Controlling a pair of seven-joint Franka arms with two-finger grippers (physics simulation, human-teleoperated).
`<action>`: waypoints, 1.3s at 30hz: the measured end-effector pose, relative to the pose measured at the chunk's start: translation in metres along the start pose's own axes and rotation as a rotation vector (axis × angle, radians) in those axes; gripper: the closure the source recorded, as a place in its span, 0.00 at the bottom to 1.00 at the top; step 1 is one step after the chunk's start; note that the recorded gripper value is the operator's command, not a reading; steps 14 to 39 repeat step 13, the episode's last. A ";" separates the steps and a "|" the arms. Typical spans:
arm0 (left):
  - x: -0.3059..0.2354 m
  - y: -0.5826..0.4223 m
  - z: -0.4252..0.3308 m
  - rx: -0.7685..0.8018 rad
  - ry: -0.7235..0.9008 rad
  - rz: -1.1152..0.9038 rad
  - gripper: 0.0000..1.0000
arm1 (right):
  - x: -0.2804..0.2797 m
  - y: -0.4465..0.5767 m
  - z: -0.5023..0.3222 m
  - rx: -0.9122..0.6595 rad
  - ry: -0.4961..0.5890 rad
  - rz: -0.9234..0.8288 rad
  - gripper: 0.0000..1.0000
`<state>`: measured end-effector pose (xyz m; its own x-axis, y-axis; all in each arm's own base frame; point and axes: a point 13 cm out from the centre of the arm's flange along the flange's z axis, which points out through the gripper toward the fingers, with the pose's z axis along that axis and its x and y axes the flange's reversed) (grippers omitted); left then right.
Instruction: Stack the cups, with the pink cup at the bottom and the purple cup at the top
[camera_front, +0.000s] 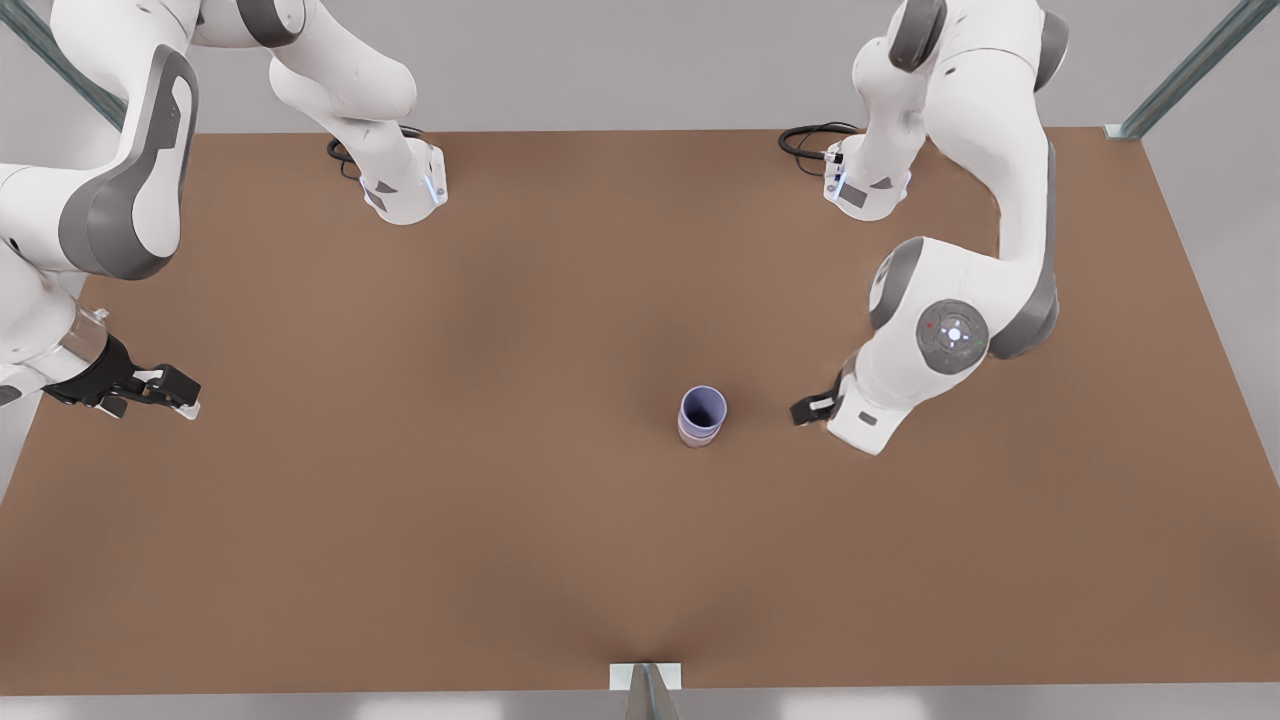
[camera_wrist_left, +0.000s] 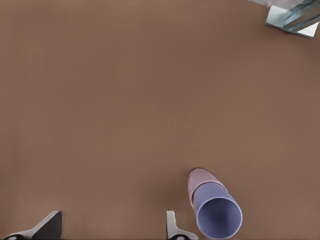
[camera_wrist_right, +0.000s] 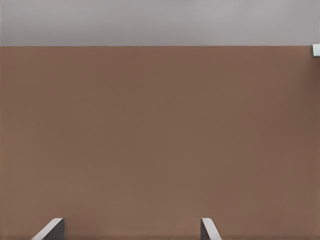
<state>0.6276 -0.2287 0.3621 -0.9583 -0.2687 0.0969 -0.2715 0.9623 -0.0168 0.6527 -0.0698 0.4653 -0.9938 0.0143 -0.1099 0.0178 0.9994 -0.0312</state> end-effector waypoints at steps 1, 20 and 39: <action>-0.004 0.021 -0.015 -0.017 -0.011 -0.006 0.00 | 0.000 0.000 0.000 0.000 -0.001 0.000 0.00; -0.011 0.126 -0.074 -0.085 -0.006 0.213 0.00 | -0.001 0.000 -0.001 0.000 -0.004 -0.001 0.00; -0.011 0.126 -0.074 -0.085 -0.006 0.213 0.00 | -0.001 0.000 -0.001 0.000 -0.004 -0.001 0.00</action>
